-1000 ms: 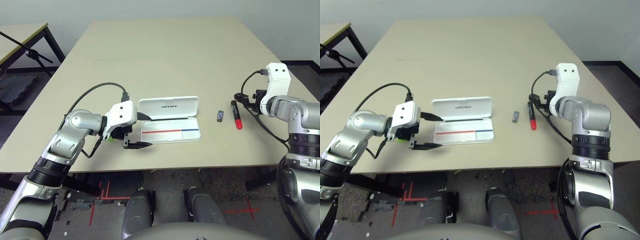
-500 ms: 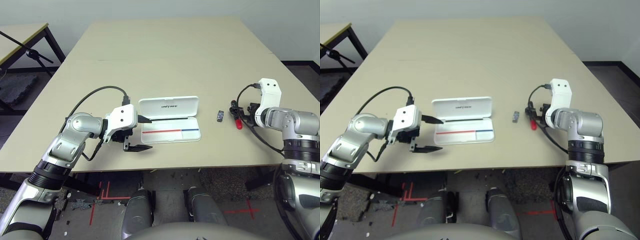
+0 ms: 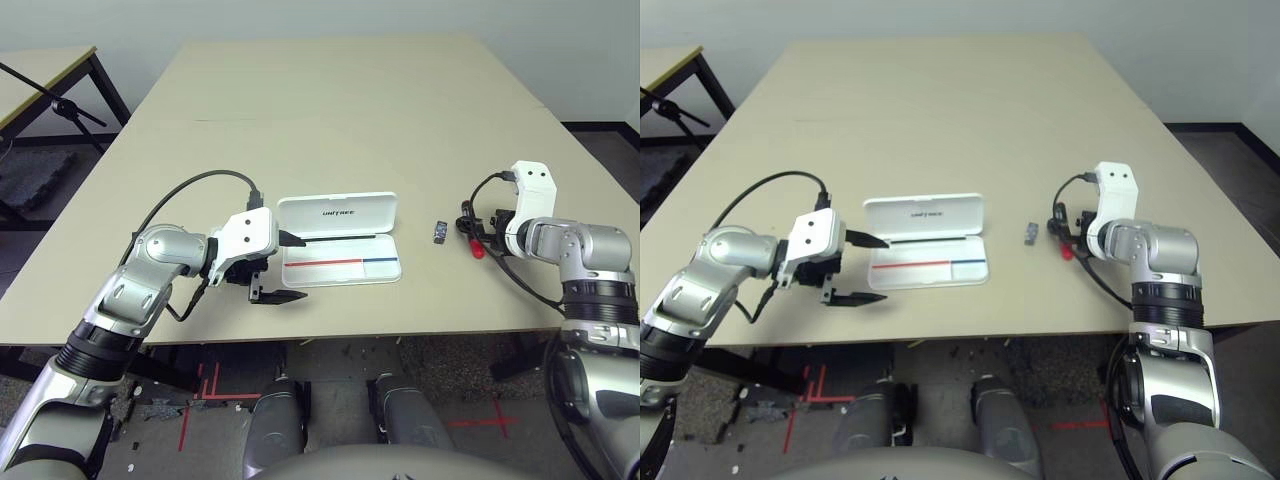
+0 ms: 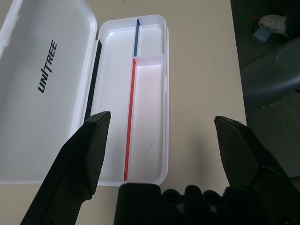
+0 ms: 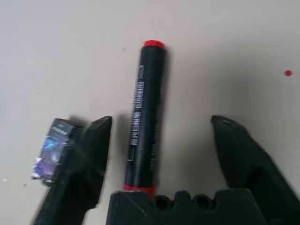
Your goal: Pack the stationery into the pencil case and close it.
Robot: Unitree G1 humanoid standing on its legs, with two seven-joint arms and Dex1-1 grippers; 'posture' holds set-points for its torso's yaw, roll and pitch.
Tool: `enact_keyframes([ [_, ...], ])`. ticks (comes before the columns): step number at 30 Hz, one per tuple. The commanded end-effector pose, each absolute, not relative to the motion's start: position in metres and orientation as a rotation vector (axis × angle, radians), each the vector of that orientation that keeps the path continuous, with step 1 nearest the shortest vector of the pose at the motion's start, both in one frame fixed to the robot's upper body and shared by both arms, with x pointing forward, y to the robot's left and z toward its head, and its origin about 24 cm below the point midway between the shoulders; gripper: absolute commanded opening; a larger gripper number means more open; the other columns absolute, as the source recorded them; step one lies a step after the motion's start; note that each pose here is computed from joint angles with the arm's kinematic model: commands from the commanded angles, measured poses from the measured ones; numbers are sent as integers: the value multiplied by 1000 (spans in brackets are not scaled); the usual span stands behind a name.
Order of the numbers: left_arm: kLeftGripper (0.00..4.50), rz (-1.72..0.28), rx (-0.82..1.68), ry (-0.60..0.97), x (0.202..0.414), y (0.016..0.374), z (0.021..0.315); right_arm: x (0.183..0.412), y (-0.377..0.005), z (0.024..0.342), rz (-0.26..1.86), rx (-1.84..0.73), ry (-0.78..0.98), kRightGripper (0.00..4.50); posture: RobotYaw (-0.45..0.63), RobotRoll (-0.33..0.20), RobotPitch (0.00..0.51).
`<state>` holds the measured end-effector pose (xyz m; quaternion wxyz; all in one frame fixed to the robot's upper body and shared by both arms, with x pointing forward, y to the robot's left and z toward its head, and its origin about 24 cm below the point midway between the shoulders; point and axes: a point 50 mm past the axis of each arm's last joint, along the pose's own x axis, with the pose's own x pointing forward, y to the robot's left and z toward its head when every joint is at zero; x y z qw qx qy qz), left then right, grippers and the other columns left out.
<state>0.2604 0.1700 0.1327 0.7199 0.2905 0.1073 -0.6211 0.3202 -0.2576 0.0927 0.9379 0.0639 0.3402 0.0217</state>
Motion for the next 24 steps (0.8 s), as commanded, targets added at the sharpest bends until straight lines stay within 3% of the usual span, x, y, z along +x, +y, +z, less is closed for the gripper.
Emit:
enact_keyframes([
  [1,4500,-1388,650,237,259,165,133,318,-257,81,44,140,744,2828,-123,0,59],
  [6,4500,-1390,650,239,259,164,133,320,-262,85,28,128,730,957,-125,0,60],
  [8,4500,-1392,649,239,259,163,132,322,-265,88,25,123,723,510,-125,0,60],
  [16,4500,-1393,647,239,259,162,131,326,-273,105,49,69,678,511,-125,0,61],
  [24,4500,-1386,652,245,260,165,131,312,-271,146,568,-210,481,511,-122,0,61],
])
